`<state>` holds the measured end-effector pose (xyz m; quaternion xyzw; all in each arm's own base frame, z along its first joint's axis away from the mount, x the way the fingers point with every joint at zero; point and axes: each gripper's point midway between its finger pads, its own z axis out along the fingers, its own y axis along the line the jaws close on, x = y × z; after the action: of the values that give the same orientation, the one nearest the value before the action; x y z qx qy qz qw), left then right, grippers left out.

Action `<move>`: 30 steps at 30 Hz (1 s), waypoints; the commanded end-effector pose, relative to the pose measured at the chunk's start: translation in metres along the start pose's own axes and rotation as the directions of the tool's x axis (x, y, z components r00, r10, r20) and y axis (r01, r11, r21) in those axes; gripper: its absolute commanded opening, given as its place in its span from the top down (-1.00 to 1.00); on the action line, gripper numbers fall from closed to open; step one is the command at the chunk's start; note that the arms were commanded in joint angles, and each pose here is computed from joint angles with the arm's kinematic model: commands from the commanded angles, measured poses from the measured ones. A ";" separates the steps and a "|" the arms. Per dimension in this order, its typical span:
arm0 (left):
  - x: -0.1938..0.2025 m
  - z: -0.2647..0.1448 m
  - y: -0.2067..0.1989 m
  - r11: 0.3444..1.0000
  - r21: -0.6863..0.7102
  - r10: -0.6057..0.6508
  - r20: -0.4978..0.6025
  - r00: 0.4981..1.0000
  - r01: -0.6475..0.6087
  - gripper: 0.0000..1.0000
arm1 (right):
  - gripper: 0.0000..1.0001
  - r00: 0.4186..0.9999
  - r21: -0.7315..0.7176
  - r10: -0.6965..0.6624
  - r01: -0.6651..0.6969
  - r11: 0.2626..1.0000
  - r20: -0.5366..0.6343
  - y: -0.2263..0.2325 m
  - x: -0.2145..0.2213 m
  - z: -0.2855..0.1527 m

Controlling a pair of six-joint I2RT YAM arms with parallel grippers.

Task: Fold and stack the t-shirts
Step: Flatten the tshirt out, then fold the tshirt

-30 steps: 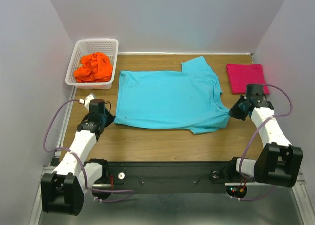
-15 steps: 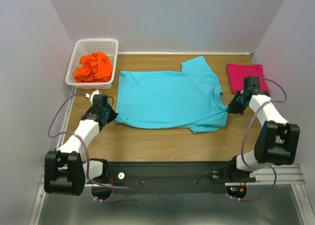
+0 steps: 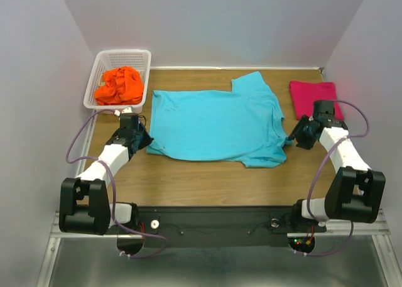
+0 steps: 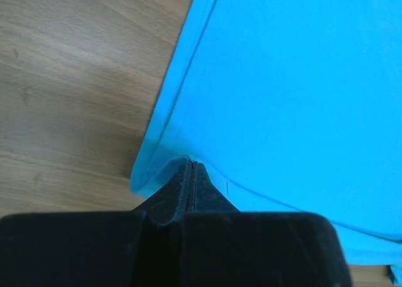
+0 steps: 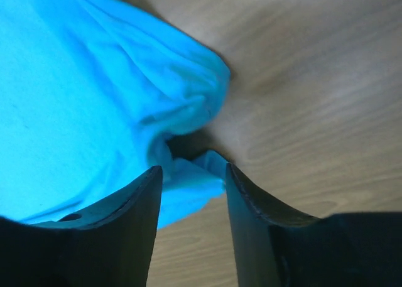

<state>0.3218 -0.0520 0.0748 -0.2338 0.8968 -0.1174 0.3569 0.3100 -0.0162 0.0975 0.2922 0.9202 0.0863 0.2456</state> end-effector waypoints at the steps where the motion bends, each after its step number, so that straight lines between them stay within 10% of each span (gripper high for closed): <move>1: -0.009 -0.003 -0.011 0.997 0.068 0.046 0.043 0.998 -0.049 1.00 | 0.03 1.000 0.088 0.015 -0.014 0.996 -0.020 -0.025 0.023 -0.002; 30: -0.008 -0.005 -0.010 0.993 0.083 0.077 0.056 0.995 -0.082 1.00 | 0.22 0.992 0.056 0.103 -0.099 0.994 -0.074 -0.027 0.048 0.040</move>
<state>0.3233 -0.0562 0.0764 -0.1954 0.8982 -0.1271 0.3728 0.2589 -0.0112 0.0214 0.3458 0.9244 0.0599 0.1496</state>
